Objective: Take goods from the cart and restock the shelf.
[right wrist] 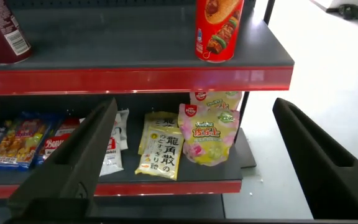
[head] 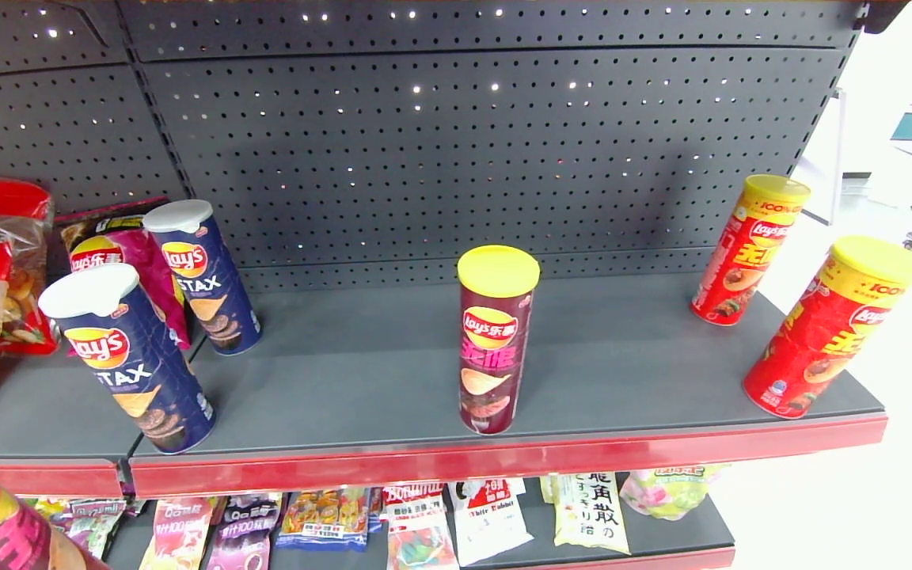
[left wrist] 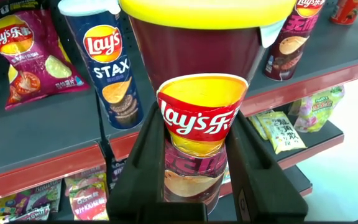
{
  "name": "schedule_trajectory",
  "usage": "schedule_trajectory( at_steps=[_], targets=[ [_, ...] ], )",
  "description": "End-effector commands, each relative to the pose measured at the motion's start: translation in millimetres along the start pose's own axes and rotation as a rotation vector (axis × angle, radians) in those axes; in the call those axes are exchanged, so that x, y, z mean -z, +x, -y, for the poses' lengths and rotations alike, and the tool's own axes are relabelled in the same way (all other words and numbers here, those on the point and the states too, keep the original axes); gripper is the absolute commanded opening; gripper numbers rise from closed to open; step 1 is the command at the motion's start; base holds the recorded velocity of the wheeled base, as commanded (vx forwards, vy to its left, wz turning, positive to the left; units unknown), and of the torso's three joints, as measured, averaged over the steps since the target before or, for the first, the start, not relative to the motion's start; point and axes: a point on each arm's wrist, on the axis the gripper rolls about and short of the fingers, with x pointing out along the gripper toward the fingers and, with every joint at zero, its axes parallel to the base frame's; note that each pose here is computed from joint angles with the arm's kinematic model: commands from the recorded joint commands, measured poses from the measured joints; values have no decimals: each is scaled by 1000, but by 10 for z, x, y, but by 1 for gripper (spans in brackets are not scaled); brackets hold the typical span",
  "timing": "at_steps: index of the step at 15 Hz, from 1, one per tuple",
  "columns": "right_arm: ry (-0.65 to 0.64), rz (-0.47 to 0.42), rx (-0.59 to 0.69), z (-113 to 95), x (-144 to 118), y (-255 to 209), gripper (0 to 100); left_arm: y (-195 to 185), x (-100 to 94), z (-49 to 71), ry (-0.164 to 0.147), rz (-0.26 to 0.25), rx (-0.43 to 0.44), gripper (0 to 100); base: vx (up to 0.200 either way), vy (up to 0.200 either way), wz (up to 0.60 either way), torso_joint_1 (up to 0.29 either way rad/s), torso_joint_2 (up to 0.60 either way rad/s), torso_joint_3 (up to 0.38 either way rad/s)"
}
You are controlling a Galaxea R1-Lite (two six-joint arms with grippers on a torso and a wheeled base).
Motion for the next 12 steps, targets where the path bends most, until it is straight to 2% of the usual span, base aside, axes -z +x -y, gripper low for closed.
schedule_trajectory(
  at_steps=[1, 2, 9, 12],
  targets=[
    [0, -1, 0, 0, -1, 1, 100, 7, 2, -2, -1, -5, 1, 0, 0, 0, 0, 0, 0, 0],
    [0, -1, 0, 0, -1, 1, 100, 10, 10, -1, -2, -8, 0, 0, 0, 0, 0, 0, 0, 0],
    [0, -1, 0, 0, -1, 1, 100, 18, 17, -3, -3, -13, 4, 0, 0, 0, -600, 3, 2, 2],
    [0, -1, 0, 0, -1, 1, 100, 18, 17, -3, -4, -13, 4, 0, 0, 0, 0, 0, 0, 0]
  ],
)
